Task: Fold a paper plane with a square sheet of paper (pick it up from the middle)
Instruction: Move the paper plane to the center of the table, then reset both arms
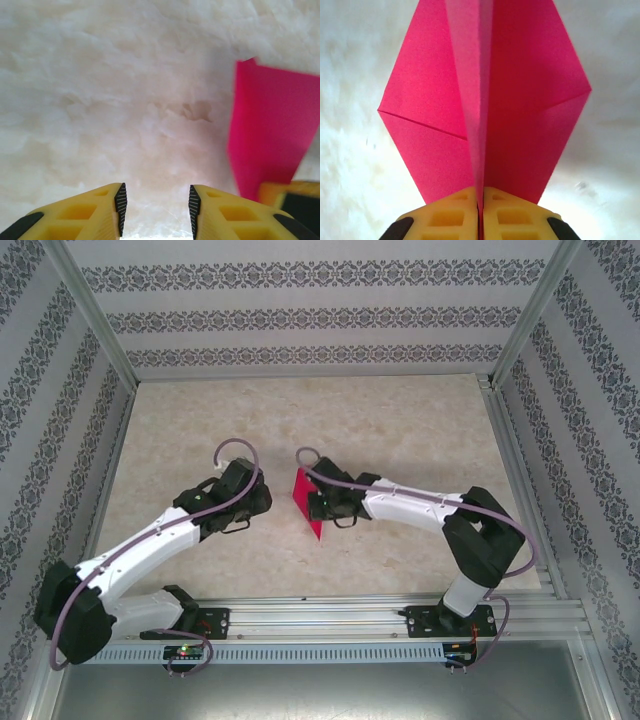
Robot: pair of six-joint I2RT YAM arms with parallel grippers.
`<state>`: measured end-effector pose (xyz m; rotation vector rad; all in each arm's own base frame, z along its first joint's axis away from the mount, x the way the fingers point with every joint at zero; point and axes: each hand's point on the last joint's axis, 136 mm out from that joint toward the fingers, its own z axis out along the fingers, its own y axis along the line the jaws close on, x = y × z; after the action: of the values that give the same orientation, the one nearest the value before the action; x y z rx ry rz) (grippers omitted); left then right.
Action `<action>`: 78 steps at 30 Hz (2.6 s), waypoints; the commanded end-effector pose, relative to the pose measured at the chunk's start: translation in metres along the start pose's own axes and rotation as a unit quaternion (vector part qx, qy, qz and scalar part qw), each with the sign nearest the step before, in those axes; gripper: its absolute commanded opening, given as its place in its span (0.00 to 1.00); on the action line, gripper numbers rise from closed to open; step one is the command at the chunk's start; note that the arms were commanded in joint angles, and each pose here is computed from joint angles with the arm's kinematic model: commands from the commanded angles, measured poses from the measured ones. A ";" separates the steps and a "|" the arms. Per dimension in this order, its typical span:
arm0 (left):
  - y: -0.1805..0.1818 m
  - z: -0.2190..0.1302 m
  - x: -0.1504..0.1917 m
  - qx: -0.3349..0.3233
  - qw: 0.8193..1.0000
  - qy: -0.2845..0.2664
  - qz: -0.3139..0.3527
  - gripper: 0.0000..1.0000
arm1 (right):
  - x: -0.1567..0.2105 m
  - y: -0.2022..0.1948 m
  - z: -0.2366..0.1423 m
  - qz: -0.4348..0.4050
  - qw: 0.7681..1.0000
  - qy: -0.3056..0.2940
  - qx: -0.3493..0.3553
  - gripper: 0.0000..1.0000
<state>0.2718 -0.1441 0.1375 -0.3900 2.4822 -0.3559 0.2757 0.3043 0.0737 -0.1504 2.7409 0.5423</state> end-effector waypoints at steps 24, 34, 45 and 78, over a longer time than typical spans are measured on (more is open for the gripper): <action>0.058 -0.008 0.008 -0.049 0.998 -0.020 -0.044 0.44 | -0.023 -0.057 0.061 0.003 0.980 0.107 0.167 0.27; 0.058 -0.007 0.009 -0.047 0.998 -0.016 -0.045 0.44 | -0.006 -0.067 0.077 0.050 0.974 0.126 0.182 0.34; 0.059 -0.012 0.003 -0.058 0.997 -0.026 -0.031 0.44 | -0.064 -0.024 -0.002 0.032 0.991 0.014 0.132 0.47; 0.182 0.045 -0.141 -0.240 0.933 -0.253 0.094 1.00 | -0.102 -0.290 -0.113 -0.015 0.898 -0.329 0.293 0.97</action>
<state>0.3390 0.0681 0.0917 -0.5008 2.2066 0.4177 0.3602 -0.0168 0.1013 0.2623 2.2134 -0.2882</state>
